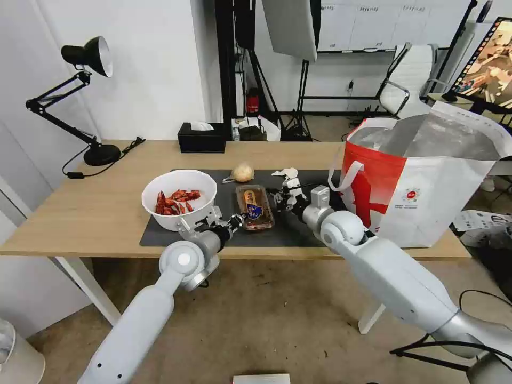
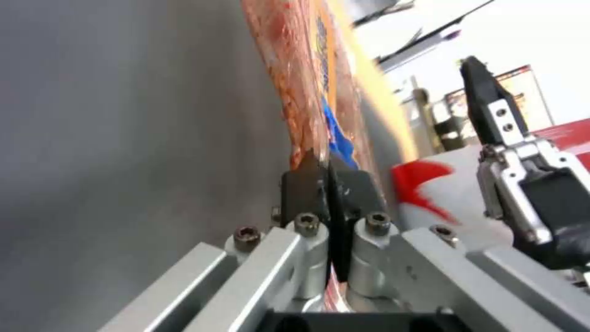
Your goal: Pick up the trash from the table and place it into the takeout bag.
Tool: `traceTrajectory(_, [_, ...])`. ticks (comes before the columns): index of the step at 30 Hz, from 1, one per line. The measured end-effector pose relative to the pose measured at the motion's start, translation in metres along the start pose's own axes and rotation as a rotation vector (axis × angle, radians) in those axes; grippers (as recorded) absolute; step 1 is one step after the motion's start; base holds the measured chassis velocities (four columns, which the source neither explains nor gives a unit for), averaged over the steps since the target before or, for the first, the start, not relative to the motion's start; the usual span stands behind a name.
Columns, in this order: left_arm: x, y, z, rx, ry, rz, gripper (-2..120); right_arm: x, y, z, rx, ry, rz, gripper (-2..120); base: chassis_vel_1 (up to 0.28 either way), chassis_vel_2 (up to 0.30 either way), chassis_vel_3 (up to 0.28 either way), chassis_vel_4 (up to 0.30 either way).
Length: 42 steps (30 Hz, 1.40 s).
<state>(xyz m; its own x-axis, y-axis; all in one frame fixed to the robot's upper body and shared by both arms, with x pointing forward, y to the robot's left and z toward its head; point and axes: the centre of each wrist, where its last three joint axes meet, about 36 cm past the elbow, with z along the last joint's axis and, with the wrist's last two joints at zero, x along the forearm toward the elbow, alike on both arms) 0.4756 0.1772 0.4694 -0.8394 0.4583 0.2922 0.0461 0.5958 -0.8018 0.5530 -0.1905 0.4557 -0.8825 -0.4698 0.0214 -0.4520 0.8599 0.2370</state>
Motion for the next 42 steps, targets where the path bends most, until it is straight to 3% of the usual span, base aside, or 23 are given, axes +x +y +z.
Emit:
traceTrajectory(2, [0.003, -0.004, -0.002, -0.013, -0.016, 0.013, 0, 0.004, 0.002, -0.002, -0.03, -0.04, 0.021, 4, 0.0, 0.0, 0.0, 0.0])
traceTrajectory(5, [0.015, -0.028, -0.017, -0.066, -0.081, 0.085, 0, 0.027, 0.006, -0.01, -0.058, -0.123, 0.083, 15, 0.0, 0.0, 0.0, 0.0])
traceTrajectory(7, [0.023, -0.047, -0.033, -0.129, -0.144, 0.134, 0, 0.049, 0.006, -0.008, -0.007, -0.136, 0.136, 25, 0.0, 0.0, 0.0, 0.0])
traceTrajectory(8, [0.023, -0.047, -0.033, -0.129, -0.144, 0.134, 0, 0.049, 0.006, -0.008, -0.007, -0.136, 0.136, 25, 0.0, 0.0, 0.0, 0.0])
traceTrajectory(10, [0.026, -0.071, -0.06, -0.215, -0.226, 0.193, 0, 0.081, 0.005, 0.0, 0.091, -0.097, 0.167, 37, 0.0, 0.0, 0.0, 0.0])
traceTrajectory(12, [0.027, -0.074, -0.063, -0.226, -0.235, 0.2, 0, 0.085, 0.005, 0.001, 0.102, -0.09, 0.168, 39, 0.0, 0.0, 0.0, 0.0])
traceTrajectory(15, [0.018, -0.108, -0.088, -0.374, -0.314, 0.283, 0, 0.113, 0.01, 0.009, 0.154, -0.041, 0.151, 53, 0.0, 0.0, 0.0, 0.0])
traceTrajectory(16, [0.018, -0.108, -0.088, -0.374, -0.314, 0.283, 0, 0.113, 0.01, 0.009, 0.154, -0.041, 0.151, 53, 0.0, 0.0, 0.0, 0.0])
traceTrajectory(17, [0.009, -0.127, -0.096, -0.449, -0.336, 0.33, 0, 0.123, 0.014, 0.013, 0.167, -0.028, 0.141, 60, 0.0, 0.0, 0.0, 0.0])
traceTrajectory(18, [0.005, -0.136, -0.097, -0.485, -0.342, 0.351, 0, 0.127, 0.015, 0.015, 0.169, -0.023, 0.137, 62, 0.0, 0.0, 0.0, 0.0])
traceTrajectory(19, [-0.011, -0.159, -0.096, -0.583, -0.348, 0.406, 0, 0.138, 0.019, 0.02, 0.175, -0.011, 0.13, 69, 0.0, 0.0, 0.0, 0.0])
traceTrajectory(20, [-0.011, -0.159, -0.096, -0.583, -0.348, 0.406, 0, 0.138, 0.019, 0.02, 0.175, -0.011, 0.13, 69, 0.0, 0.0, 0.0, 0.0])
traceTrajectory(22, [-0.023, -0.191, -0.096, -0.671, -0.365, 0.473, 0, 0.146, 0.021, 0.024, 0.179, -0.004, 0.133, 75, 0.0, 0.0, 0.0, 0.0])
traceTrajectory(23, [-0.051, -0.203, -0.078, -0.799, -0.333, 0.509, 0, 0.161, 0.021, 0.03, 0.188, 0.01, 0.143, 83, 0.0, 0.0, 0.0, 0.0])
traceTrajectory(24, [-0.051, -0.203, -0.078, -0.799, -0.333, 0.509, 0, 0.161, 0.021, 0.03, 0.188, 0.01, 0.143, 83, 0.0, 0.0, 0.0, 0.0])
traceTrajectory(28, [-0.101, -0.254, -0.045, -1.054, -0.327, 0.596, 0, 0.173, 0.024, 0.03, 0.192, 0.009, 0.148, 99, 0.0, 0.0, 0.0, 0.0])
traceTrajectory(30, [-0.106, -0.259, -0.041, -1.083, -0.325, 0.607, 0, 0.173, 0.024, 0.029, 0.192, 0.007, 0.147, 99, 0.0, 0.0, 0.0, 0.0])
traceTrajectory(32, [-0.126, -0.274, -0.024, -1.196, -0.319, 0.643, 0, 0.177, 0.027, 0.028, 0.194, 0.005, 0.144, 100, 0.0, 0.0, 0.0, 0.0])
traceTrajectory(38, [-0.147, -0.277, 0.0, -1.297, -0.292, 0.643, 0, 0.182, 0.031, 0.033, 0.201, 0.011, 0.134, 100, 0.0, 0.0, 0.0, 0.0])
traceTrajectory(39, [-0.157, -0.269, 0.008, -1.352, -0.282, 0.619, 0, 0.184, 0.033, 0.035, 0.203, 0.011, 0.132, 100, 0.0, 0.0, 0.0, 0.0])
traceTrajectory(42, [-0.163, -0.261, 0.014, -1.378, -0.269, 0.603, 0, 0.185, 0.033, 0.035, 0.205, 0.009, 0.131, 100, 0.0, 0.0, 0.0, 0.0])
